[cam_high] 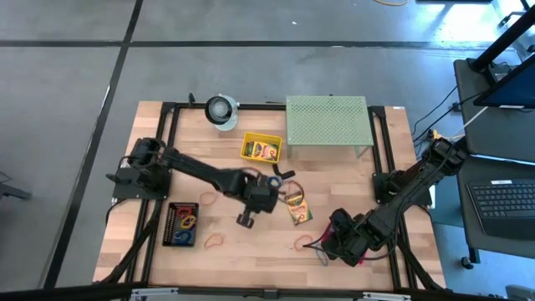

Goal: Pick & Place Office Desk Supplies
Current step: Put the green spring keychain into the black bin

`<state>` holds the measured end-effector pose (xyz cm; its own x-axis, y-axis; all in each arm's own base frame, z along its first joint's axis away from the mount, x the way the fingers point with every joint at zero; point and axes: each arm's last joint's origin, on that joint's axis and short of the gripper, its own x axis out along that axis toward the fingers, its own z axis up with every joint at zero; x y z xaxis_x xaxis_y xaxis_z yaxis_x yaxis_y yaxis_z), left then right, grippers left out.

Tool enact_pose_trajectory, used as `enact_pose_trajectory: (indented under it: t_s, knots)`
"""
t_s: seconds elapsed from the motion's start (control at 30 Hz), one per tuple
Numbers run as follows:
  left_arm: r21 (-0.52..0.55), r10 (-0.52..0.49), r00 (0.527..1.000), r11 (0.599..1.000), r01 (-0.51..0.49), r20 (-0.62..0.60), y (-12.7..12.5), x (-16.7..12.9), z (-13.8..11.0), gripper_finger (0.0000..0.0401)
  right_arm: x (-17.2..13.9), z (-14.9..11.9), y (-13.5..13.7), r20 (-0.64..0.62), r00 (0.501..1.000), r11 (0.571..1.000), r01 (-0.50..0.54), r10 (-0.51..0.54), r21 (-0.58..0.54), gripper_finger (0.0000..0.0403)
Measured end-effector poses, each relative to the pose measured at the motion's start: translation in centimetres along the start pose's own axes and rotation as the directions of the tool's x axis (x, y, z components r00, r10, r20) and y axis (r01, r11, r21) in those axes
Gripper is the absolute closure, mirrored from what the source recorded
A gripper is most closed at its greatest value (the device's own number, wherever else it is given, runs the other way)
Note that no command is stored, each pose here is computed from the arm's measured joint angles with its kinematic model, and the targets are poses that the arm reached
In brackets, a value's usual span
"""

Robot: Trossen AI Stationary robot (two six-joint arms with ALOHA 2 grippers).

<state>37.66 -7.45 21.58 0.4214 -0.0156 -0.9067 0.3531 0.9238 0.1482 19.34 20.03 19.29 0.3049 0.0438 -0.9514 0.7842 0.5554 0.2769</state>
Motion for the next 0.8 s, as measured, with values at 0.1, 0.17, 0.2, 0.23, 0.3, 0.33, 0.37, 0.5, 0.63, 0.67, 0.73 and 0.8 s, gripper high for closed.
enact_pose_trajectory:
  t_s: [0.1,0.17,0.2,0.23,0.3,0.33,0.37,0.5,0.63,0.67,0.73,0.8]
  knots:
    - [-0.09,-0.069,0.998,0.994,0.068,-0.012,1.3,-2.3,-0.9,0.0398,0.0,0.0,0.0,0.008,1.0,1.0,-0.001,0.001,0.0,0.0241]
    - [-0.153,-0.128,0.992,0.98,0.126,-0.007,1.8,-4.3,-1.6,0.0398,0.0,0.1,0.0,0.022,1.0,1.0,-0.001,0.001,-0.001,0.0241]
    - [-0.18,-0.152,0.988,0.972,0.148,-0.008,1.7,-5.3,-2.0,0.0398,0.0,0.1,0.0,0.035,0.999,1.0,-0.003,0.003,-0.001,0.0241]
    - [-0.203,-0.171,0.985,0.965,0.166,-0.006,1.6,-6.4,-2.4,0.0398,0.0,0.1,0.0,0.049,0.999,1.0,-0.006,0.006,-0.001,0.0241]
    - [-0.232,-0.181,0.983,0.957,0.176,-0.001,1.3,-8.8,-3.1,0.0398,0.0,0.2,0.0,0.079,0.997,1.0,-0.011,0.011,-0.002,0.0241]
    - [-0.239,-0.178,0.984,0.955,0.175,0.007,1.0,-10.0,-3.4,0.0398,0.0,0.3,0.0,0.098,0.995,1.0,-0.013,0.013,-0.003,0.0241]
    - [-0.247,-0.167,0.986,0.955,0.164,0.009,0.7,-11.2,-3.8,0.0398,0.0,0.4,0.0,0.115,0.993,1.0,-0.016,0.016,-0.003,0.0241]
    - [-0.313,-0.121,0.993,0.942,0.118,0.011,-0.4,-14.8,-5.3,0.0398,0.0,0.6,0.0,0.175,0.984,1.0,-0.02,0.021,-0.006,0.0241]
    - [-0.404,-0.109,0.994,0.91,0.097,-0.006,-2.0,-16.2,-7.5,0.0398,0.0,0.8,0.0,0.185,0.983,1.0,-0.018,0.018,0.0,0.0241]
    - [-0.433,-0.119,0.993,0.896,0.1,-0.015,-2.6,-16.0,-8.3,0.0398,0.0,0.9,0.0,0.185,0.983,1.0,-0.019,0.018,0.001,0.0241]
    - [-0.494,-0.142,0.99,0.862,0.112,-0.023,-4.0,-15.5,-9.9,0.0398,0.0,0.9,0.0,0.185,0.983,1.0,-0.02,0.019,0.003,0.0241]
    - [-0.553,-0.171,0.984,0.825,0.121,-0.041,-5.5,-14.9,-11.8,0.0398,0.0,1.0,0.1,0.185,0.983,0.999,-0.027,0.023,0.019,0.0241]
